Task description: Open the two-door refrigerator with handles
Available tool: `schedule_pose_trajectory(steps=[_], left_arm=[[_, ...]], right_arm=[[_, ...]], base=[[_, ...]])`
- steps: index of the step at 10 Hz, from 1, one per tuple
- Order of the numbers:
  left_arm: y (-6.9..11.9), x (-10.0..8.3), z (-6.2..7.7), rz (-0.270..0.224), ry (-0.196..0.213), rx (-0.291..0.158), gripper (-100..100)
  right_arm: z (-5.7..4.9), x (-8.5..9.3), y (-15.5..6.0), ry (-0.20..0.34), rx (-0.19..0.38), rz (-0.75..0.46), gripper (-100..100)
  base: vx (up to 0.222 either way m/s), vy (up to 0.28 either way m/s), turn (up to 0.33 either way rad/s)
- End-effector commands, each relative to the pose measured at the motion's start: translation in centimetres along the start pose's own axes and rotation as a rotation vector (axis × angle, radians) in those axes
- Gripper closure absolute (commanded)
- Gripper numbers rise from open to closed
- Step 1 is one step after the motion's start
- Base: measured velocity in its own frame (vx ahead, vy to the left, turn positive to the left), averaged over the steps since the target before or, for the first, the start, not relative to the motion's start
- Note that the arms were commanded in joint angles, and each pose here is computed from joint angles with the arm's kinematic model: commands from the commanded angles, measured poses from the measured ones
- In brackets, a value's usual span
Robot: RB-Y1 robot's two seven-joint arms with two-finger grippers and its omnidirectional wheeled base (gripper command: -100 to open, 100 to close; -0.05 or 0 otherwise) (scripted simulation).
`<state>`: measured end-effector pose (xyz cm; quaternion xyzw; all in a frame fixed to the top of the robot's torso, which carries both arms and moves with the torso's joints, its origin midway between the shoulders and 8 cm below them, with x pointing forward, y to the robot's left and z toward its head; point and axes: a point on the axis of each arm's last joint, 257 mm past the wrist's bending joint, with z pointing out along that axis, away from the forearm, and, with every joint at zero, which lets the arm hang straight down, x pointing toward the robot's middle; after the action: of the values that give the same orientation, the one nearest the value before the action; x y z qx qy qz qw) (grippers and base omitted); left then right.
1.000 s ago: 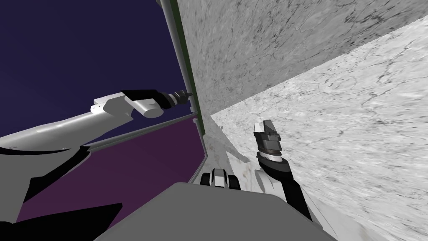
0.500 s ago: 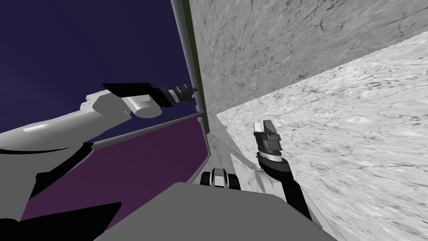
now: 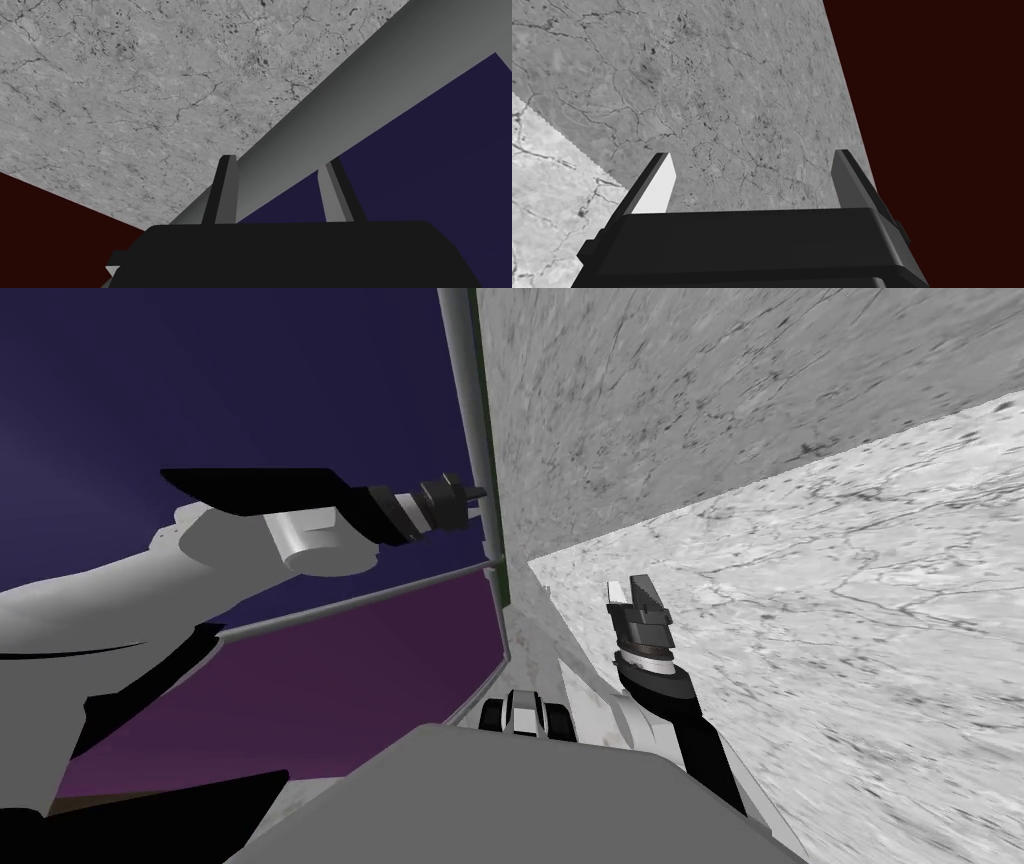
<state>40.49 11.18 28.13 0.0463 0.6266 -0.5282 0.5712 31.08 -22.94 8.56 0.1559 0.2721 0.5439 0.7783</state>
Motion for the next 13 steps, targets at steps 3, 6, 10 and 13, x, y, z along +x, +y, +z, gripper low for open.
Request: schedule_pose_trajectory(steps=[3, 6, 10, 13], left_arm=[[-6.0, 2.9, -0.1, 0.004, 0.06, 0.118, 100], [-9.5, 5.9, -0.7, -0.011, 0.127, 0.189, 100], [-15.4, 12.2, -3.2, -0.033, 0.269, 0.311, 100], [-17.6, 15.2, -4.8, -0.043, 0.343, 0.359, 100]], right_arm=[[0.0, 0.0, 0.0, 0.0, 0.0, 0.0, 0], [0.0, 0.0, 0.0, 0.0, 0.0, 0.0, 0], [0.0, 0.0, 0.0, 0.0, 0.0, 0.0, 0], [0.0, 0.0, 0.0, 0.0, 0.0, 0.0, 0]], base=[[0.023, -0.01, 0.188], [0.027, -0.019, 0.221], [0.042, -0.025, 0.322], [0.018, -0.019, 0.248]])
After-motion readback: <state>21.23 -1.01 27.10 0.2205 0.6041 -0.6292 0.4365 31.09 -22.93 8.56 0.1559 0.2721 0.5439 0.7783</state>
